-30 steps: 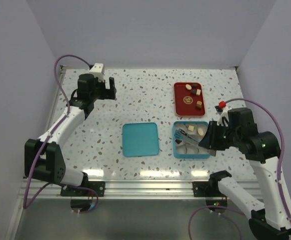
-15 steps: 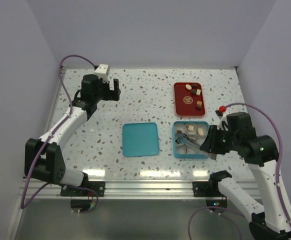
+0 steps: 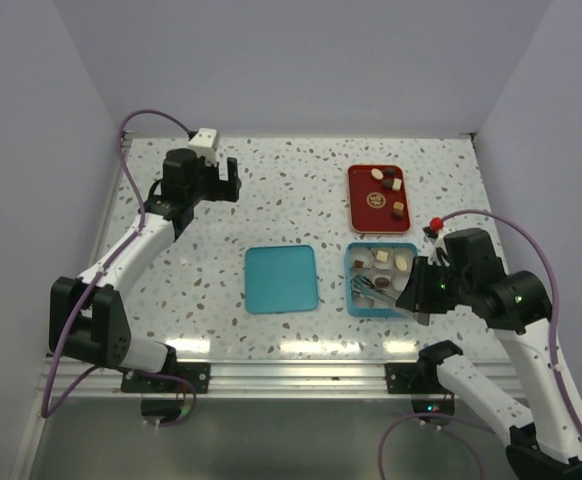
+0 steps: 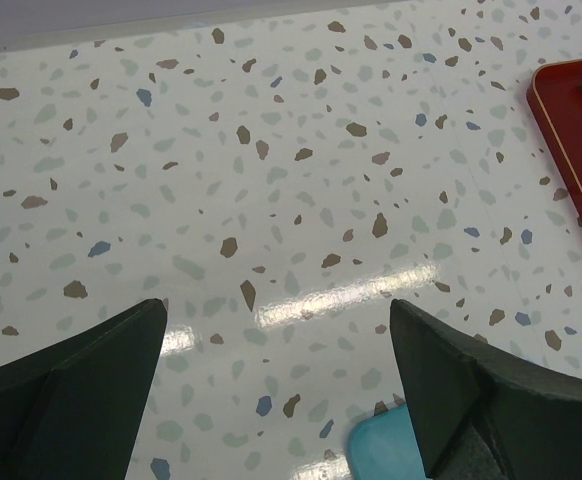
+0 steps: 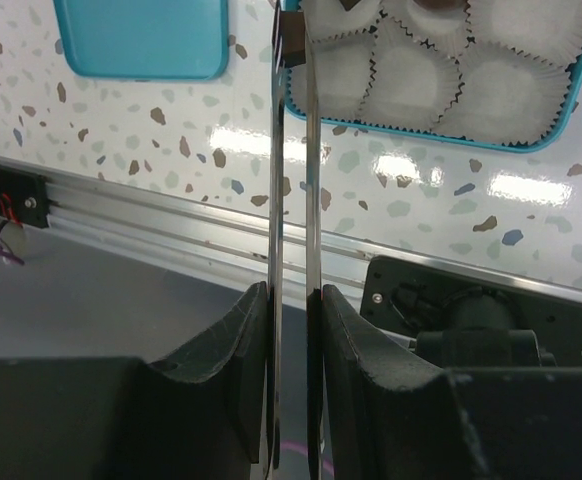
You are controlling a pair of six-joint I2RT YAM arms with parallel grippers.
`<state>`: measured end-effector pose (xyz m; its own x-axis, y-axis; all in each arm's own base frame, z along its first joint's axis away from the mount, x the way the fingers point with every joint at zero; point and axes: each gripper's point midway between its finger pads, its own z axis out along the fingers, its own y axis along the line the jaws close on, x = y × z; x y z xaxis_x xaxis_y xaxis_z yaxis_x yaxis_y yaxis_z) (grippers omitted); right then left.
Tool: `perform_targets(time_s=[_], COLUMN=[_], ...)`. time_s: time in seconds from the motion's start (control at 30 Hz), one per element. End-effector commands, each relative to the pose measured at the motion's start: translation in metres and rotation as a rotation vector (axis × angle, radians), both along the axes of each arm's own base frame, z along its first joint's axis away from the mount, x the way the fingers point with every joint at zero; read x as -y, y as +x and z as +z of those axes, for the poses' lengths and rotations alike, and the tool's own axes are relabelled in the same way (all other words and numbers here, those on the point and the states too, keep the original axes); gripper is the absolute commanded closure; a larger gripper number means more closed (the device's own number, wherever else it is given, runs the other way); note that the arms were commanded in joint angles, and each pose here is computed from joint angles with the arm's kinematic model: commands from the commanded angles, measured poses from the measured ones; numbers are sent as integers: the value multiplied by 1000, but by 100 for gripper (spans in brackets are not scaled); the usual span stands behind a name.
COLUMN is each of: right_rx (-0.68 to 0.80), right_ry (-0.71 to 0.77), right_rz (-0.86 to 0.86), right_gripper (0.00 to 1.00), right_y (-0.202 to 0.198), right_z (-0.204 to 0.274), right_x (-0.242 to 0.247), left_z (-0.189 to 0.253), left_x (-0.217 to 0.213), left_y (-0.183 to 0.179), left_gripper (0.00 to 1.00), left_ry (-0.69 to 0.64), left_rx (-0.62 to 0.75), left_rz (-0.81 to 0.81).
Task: Pack the chocolate
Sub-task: Place the fake chocolate in the packing box.
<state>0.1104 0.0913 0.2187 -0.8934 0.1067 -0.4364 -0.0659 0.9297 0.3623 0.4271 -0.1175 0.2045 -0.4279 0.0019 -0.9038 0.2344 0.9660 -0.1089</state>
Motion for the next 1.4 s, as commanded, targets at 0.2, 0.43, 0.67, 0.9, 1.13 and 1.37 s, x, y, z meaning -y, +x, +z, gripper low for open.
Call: perform_targets(time_s=[0.2,0.43,0.67,0.9,1.13,1.37], right_rx=[-222,-214,-216,-232,-231,-229], right_ry=[-115,-136,-145,-160,-179,-192], right_rz=[-19,-20,-10,3,13,22], right_gripper=[86,86,87,88,88,88], right_y=[-53,-50,-49,-50,-48,-45], right_z=[-23,-23,-22,-25,-25,-24], right_x=[23,26,25,26,27,27], left_z=[28,27,27,24,23,21], left_x=[3,2,3,3,3,3], left_y=[6,6,7,7,8,9], left_gripper=[0,0,0,0,0,0], left_ry=[-21,-18,-20,-18,-18,-14], left_rx=[63,62,62,54,54,51], left_rz=[1,1,1,1,2,4])
